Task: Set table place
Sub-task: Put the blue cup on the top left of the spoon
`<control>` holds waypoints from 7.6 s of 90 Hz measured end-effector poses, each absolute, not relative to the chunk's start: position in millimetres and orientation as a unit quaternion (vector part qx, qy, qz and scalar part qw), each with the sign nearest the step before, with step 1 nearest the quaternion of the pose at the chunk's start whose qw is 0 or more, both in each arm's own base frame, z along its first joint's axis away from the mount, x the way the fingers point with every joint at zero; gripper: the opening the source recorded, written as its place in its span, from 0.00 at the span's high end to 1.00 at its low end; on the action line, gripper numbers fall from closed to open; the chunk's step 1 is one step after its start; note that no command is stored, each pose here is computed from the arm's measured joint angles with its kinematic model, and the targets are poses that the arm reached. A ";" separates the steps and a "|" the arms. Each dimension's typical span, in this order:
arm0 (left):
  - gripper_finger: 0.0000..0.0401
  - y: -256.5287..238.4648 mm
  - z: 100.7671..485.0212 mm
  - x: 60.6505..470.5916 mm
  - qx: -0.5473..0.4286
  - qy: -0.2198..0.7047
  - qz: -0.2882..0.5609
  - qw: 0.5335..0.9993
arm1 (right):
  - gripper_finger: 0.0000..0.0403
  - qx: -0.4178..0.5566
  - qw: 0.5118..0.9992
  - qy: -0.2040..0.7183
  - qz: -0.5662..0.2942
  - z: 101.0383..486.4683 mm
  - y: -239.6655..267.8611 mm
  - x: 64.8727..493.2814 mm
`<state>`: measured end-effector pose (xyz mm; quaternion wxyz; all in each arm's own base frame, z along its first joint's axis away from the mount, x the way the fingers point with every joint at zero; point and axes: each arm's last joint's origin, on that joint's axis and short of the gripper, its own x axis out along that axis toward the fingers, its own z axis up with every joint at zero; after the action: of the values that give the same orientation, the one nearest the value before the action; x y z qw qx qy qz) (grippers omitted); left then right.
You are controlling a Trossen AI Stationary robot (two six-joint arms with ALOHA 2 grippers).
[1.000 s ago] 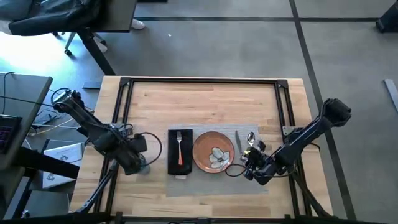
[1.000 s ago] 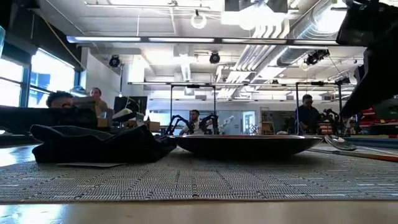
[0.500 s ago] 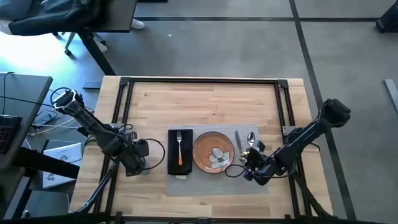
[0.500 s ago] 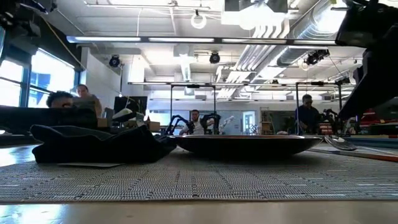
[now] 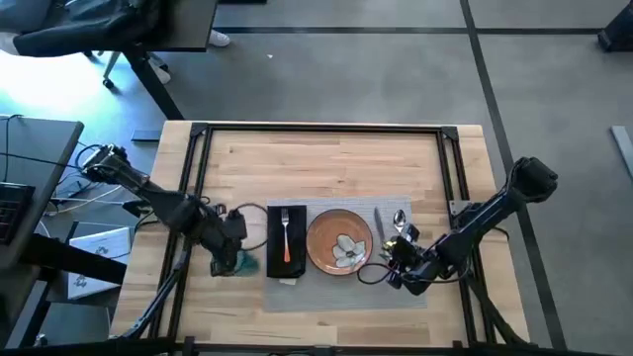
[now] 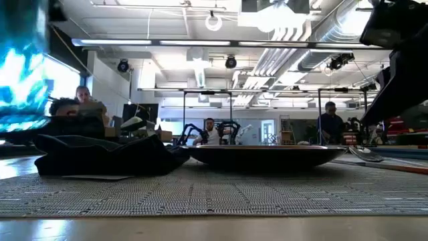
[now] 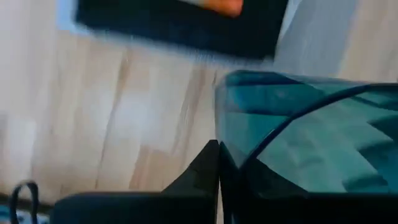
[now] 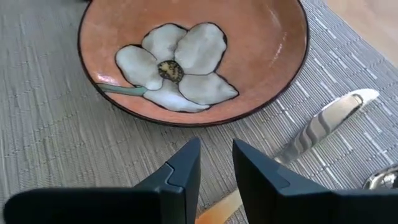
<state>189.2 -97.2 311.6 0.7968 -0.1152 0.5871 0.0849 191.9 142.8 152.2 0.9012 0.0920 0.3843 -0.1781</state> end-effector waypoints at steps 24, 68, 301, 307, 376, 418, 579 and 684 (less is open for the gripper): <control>1.00 -48.8 367.5 230.1 -0.083 0.472 0.138 0.867 | 0.81 0.084 0.906 0.372 -0.185 153.0 142.4 192.5; 1.00 79.9 331.6 379.4 0.038 0.510 0.112 0.852 | 0.81 0.121 0.898 0.379 -0.188 152.3 143.2 192.0; 1.00 146.8 271.2 406.0 0.074 0.611 0.004 0.788 | 0.81 0.168 0.893 0.351 -0.224 152.8 141.8 192.0; 1.00 145.2 273.4 401.9 0.068 0.627 -0.001 0.776 | 0.81 0.169 0.893 0.351 -0.224 152.8 141.9 192.0; 0.82 148.7 262.8 415.5 0.073 0.602 -0.008 0.795 | 0.81 0.175 0.894 0.346 -0.224 153.3 142.5 192.8; 0.67 137.2 300.1 403.0 0.093 0.573 0.031 0.814 | 0.81 0.134 0.898 0.364 -0.209 152.7 140.1 193.8; 0.67 35.1 251.3 201.8 -0.077 0.535 0.190 0.819 | 0.50 -0.157 0.866 0.475 0.016 291.2 -76.7 364.4; 0.67 36.2 254.2 208.9 -0.055 0.506 0.177 0.842 | 1.00 -0.042 0.742 0.668 -0.029 296.3 -93.7 322.5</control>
<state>208.9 36.2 254.2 0.8423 -0.0554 0.5060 0.1773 322.5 -93.7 296.3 0.7424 -0.0425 0.6679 -0.0292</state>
